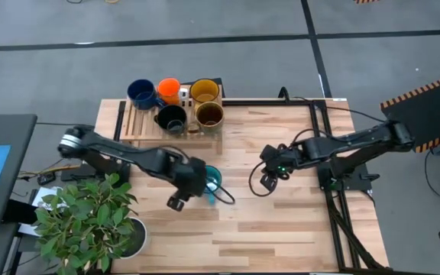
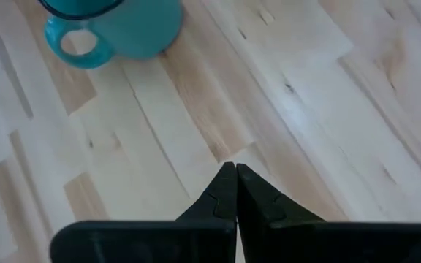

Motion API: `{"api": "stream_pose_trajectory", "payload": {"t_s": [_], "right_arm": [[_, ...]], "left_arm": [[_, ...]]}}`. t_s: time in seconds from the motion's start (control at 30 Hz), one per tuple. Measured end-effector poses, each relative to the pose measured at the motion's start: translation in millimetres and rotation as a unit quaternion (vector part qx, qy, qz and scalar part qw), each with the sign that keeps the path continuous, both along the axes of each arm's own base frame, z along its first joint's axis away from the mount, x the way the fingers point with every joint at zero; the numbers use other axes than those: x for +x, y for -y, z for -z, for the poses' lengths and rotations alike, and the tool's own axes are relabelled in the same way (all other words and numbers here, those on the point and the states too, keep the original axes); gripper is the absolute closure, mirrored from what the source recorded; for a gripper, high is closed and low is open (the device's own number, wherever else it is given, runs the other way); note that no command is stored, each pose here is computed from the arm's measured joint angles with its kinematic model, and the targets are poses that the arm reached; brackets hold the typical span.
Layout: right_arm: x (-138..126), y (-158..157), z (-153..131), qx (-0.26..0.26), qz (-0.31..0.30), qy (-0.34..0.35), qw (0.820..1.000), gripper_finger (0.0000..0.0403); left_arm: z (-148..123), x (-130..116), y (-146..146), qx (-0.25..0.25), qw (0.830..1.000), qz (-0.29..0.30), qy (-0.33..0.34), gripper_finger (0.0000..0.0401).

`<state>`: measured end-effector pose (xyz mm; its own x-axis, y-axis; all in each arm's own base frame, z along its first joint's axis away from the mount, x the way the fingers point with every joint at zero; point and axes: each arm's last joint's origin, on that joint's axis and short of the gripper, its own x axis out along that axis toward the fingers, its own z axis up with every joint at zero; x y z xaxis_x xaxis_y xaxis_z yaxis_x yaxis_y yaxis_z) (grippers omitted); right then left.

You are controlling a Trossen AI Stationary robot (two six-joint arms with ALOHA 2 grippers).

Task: Place coffee mugs
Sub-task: Put the light blue mug on the shelf

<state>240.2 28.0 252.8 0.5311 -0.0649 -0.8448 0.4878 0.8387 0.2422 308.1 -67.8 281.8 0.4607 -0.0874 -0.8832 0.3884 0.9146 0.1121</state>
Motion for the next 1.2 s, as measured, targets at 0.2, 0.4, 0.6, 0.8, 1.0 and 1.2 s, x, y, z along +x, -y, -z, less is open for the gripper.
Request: {"api": "stream_pose_trajectory", "payload": {"t_s": [0.2, 0.4, 0.6, 0.8, 1.0, 1.2], "right_arm": [[2.7, 3.8, 3.1, -0.005, 0.002, -0.006, 1.0, 0.0382], [2.6, 1.6, 2.5, -0.004, -0.003, -0.003, 1.0, 0.0382], [2.6, 1.9, 2.6, -0.005, -0.003, -0.004, 1.0, 0.0382], [3.4, 4.6, 2.2, -0.009, -0.004, -0.001, 1.0, 0.0382], [5.2, 5.4, 1.2, -0.01, -0.005, 0.009, 1.0, 0.0382], [5.6, 7.1, 0.9, -0.01, -0.002, 0.011, 1.0, 0.0382]], "left_arm": [[46.5, 26.8, 4.7, 0.08, 0.995, 0.035, -0.046, 0.0244], [69.4, 37.2, 3.7, 0.098, 0.992, 0.035, -0.073, 0.0246], [65.6, 38.6, 4.2, 0.079, 0.995, 0.03, -0.058, 0.0328], [61.9, 37.3, 2.5, 0.051, 0.997, 0.007, -0.06, 0.0392], [25.3, 14.3, -2.1, -0.007, 0.997, 0.0, -0.071, 0.0398], [-61.4, -22.7, -10.6, -0.052, 0.996, -0.049, 0.045, 0.0399]]}}
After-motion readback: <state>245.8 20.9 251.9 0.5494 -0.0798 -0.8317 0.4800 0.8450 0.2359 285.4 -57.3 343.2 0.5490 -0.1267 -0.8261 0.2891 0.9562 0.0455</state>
